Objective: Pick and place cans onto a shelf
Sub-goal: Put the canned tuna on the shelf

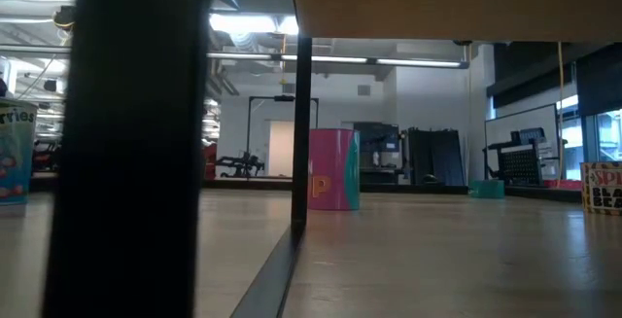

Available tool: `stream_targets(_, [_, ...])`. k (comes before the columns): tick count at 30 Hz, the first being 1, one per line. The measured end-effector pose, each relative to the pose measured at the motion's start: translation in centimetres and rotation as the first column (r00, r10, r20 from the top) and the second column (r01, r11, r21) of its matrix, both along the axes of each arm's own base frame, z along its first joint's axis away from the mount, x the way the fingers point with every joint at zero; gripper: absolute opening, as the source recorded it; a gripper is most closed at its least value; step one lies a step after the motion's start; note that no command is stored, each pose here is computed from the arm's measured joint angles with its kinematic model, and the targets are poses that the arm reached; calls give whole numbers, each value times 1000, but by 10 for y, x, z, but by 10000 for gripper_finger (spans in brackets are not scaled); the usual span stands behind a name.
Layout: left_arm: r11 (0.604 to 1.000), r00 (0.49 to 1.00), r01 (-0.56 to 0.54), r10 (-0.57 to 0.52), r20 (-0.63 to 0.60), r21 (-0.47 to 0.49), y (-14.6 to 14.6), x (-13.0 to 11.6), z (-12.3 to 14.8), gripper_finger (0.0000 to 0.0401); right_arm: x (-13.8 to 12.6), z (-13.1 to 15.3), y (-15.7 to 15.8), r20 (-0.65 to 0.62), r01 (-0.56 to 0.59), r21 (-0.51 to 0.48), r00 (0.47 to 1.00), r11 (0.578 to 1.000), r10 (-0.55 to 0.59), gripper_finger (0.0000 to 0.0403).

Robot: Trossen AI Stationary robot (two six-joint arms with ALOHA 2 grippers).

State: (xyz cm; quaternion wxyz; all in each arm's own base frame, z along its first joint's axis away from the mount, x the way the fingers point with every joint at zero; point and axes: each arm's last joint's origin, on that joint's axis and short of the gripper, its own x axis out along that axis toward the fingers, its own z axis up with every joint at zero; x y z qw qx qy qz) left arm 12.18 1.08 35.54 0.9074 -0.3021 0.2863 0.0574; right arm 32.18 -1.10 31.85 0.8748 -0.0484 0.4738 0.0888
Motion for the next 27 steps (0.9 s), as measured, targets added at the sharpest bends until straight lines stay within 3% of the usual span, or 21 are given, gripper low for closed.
stream_targets(8, [998,999,35,-35,14,52,0,-3,1,0,26,-43,12,-128,-157,-51,980,986,150,122])
stream_targets(15, [998,999,35,-36,14,53,0,-3,1,0,37,-65,11,-199,-113,-83,975,990,95,122])
stream_targets(18, [998,999,35,-36,13,53,0,-3,1,0,38,-65,5,-196,45,-179,977,983,-80,122])
stream_targets(21, [998,999,35,-36,13,53,0,-3,1,0,34,-63,-10,-184,269,-209,933,940,-308,122])
stream_targets(23, [998,999,35,-36,13,54,0,-3,1,0,28,-61,-23,-213,407,-175,874,897,-438,122])
stream_targets(27, [998,999,35,-36,13,54,0,-3,1,0,14,-52,-48,-294,623,-153,713,767,-637,122])
